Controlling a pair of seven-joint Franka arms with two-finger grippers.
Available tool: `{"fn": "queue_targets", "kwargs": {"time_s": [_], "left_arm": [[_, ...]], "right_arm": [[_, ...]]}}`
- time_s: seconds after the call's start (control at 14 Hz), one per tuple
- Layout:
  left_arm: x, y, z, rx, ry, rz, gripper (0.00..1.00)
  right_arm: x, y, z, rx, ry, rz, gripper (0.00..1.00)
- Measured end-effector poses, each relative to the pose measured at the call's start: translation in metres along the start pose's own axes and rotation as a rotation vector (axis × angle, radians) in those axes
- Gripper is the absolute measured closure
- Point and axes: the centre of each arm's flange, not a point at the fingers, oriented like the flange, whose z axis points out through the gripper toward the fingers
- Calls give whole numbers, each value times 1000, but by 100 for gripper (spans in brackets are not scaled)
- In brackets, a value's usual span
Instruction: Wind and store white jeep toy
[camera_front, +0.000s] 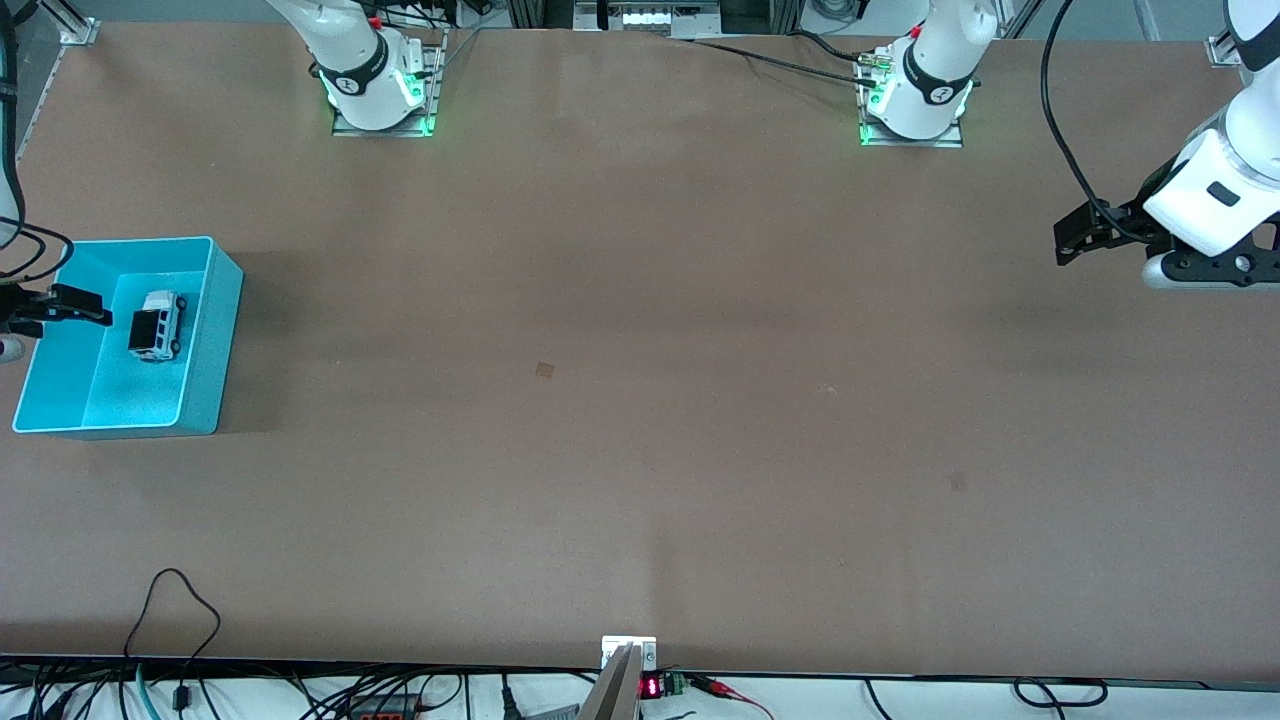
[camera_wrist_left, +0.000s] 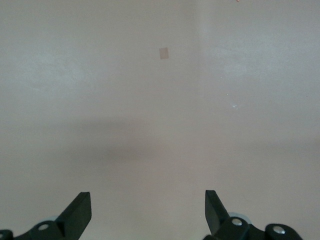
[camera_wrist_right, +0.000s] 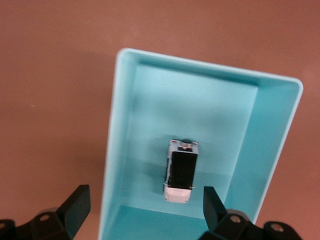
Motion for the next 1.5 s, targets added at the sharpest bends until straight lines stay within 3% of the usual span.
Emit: {"fn": "queue_targets", "kwargs": {"time_s": [0.57, 1.5], "left_arm": [[0, 0, 0, 0, 0, 0, 0], [0, 0, 0, 0, 0, 0, 0]], "right_arm": [[35, -141, -79, 19, 41, 42, 0], [2, -214, -175, 33, 163, 151, 0]]}}
